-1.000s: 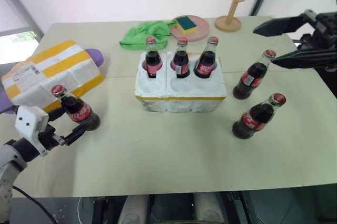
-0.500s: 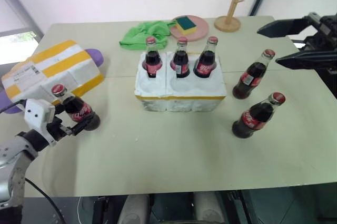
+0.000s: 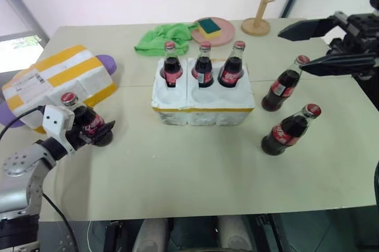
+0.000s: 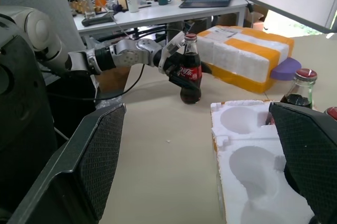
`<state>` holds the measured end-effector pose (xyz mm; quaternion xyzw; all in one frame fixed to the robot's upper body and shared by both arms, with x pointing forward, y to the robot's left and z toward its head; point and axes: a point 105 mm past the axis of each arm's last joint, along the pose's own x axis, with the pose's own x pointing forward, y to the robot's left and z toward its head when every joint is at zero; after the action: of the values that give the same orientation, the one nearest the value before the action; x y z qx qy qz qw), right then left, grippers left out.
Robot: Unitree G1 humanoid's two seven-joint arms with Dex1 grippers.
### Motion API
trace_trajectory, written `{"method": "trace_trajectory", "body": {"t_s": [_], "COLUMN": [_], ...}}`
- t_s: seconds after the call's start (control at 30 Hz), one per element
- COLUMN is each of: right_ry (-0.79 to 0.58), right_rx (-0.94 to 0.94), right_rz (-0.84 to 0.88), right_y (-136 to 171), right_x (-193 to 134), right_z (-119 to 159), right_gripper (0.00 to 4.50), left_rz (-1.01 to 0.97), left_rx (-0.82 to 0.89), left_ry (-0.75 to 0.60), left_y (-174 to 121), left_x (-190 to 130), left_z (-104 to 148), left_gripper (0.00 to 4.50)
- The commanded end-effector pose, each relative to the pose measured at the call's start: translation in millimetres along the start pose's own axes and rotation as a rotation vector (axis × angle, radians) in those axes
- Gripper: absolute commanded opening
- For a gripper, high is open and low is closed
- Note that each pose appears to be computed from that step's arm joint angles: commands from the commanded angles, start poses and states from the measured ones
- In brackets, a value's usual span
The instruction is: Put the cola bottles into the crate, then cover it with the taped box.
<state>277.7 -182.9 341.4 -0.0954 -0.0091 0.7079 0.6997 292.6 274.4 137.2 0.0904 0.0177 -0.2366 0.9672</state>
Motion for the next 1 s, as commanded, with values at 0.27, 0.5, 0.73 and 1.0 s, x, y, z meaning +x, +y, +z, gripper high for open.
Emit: {"method": "trace_trajectory", "body": {"t_s": [0.27, 0.5, 0.73, 1.0], "right_ry": [0.027, 0.039, 0.045, 0.013], "right_rx": [-0.055, -0.059, -0.03, -0.104], "right_rz": [0.049, 0.027, -0.04, -0.113], "right_y": [12.1, 12.7, 8.1, 1.1], "right_x": [11.7, 8.9, -4.7, -11.3], "right_z": [3.1, -5.9, -20.6, -23.4], "right_gripper": [4.5, 4.5, 4.5, 4.5], "left_rz": [-0.049, -0.157, -0.3, -0.434], "left_rx": [0.032, 0.018, 0.062, 0.034], "left_ry": [-0.062, -0.152, -0.299, -0.393], "left_y": [-9.5, -21.6, -34.6, -57.4], "left_x": [-4.6, 3.0, 19.5, 64.8], "left_z": [29.1, 81.8, 166.3, 214.6], "left_gripper": [2.87, 2.87, 2.87, 2.87]}}
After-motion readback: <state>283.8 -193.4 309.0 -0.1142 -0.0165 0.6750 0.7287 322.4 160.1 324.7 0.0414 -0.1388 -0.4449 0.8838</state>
